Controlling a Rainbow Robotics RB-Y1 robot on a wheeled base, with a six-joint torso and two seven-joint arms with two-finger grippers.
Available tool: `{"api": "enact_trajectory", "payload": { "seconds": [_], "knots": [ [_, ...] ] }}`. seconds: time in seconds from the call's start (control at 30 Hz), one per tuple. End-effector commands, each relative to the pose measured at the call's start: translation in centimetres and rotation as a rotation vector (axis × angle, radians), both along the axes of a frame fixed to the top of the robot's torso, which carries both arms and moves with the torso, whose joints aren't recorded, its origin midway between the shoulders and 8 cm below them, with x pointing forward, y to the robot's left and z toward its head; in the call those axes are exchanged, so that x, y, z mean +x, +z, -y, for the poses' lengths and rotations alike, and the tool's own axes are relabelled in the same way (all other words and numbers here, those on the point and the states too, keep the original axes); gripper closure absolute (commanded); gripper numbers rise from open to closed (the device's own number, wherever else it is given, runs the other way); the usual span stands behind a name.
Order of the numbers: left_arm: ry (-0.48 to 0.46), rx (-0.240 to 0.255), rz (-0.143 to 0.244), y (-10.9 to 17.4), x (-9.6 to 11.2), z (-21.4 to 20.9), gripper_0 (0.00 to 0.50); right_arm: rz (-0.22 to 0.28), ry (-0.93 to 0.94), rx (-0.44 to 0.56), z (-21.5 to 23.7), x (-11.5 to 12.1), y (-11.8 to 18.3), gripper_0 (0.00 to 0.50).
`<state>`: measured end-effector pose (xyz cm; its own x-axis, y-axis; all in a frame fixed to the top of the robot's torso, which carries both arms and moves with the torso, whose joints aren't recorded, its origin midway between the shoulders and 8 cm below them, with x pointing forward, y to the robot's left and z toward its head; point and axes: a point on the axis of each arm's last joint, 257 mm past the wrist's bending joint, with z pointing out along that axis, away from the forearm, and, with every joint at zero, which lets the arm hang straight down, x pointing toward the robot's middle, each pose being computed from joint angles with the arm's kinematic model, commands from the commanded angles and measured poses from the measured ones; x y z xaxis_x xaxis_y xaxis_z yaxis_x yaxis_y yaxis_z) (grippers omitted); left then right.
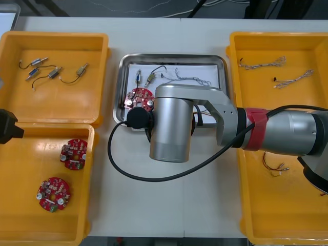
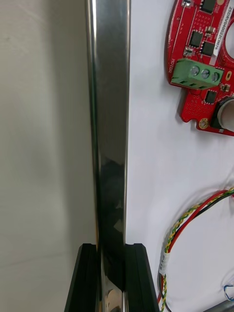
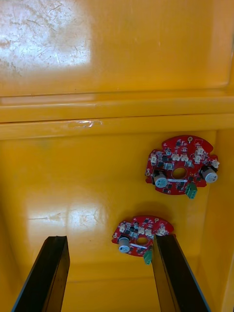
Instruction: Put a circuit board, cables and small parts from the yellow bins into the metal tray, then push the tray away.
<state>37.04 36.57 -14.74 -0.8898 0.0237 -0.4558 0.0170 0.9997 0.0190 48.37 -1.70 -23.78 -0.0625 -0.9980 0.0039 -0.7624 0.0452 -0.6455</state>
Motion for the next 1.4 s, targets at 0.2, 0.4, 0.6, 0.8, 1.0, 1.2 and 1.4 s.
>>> {"api": "enact_trajectory", "payload": {
  "seconds": [0.2, 0.4, 0.6, 0.8, 1.0, 1.2, 1.4],
  "knots": [
    [-0.02, 0.048, 0.026, 1.1, -0.2, -0.9, 0.0, 0.071, 0.067, 0.011, -1.3, 4.1, 2.4, 0.5],
    [-0.02, 0.048, 0.026, 1.1, -0.2, -0.9, 0.0, 0.099, 0.076, 0.003, -1.2, 5.7, 3.3, 0.5],
    [-0.02, 0.048, 0.026, 1.1, -0.2, -0.9, 0.0, 0.118, 0.087, -0.006, -0.9, 7.1, 3.9, 0.5],
    [-0.02, 0.048, 0.026, 1.1, -0.2, -0.9, 0.0, 0.143, 0.113, 0.018, -1.3, 9.0, 4.3, 0.5],
    [-0.02, 0.048, 0.026, 1.1, -0.2, -0.9, 0.0, 0.176, 0.139, 0.041, -1.7, 10.7, 5.1, 0.5],
    [-0.02, 0.048, 0.026, 1.1, -0.2, -0.9, 0.0, 0.2, 0.16, 0.061, -2.0, 12.1, 5.7, 0.5],
    [-0.02, 0.048, 0.026, 1.1, -0.2, -0.9, 0.0, 0.214, 0.169, 0.062, -2.2, 12.7, 6.1, 0.5]
  ]
}}
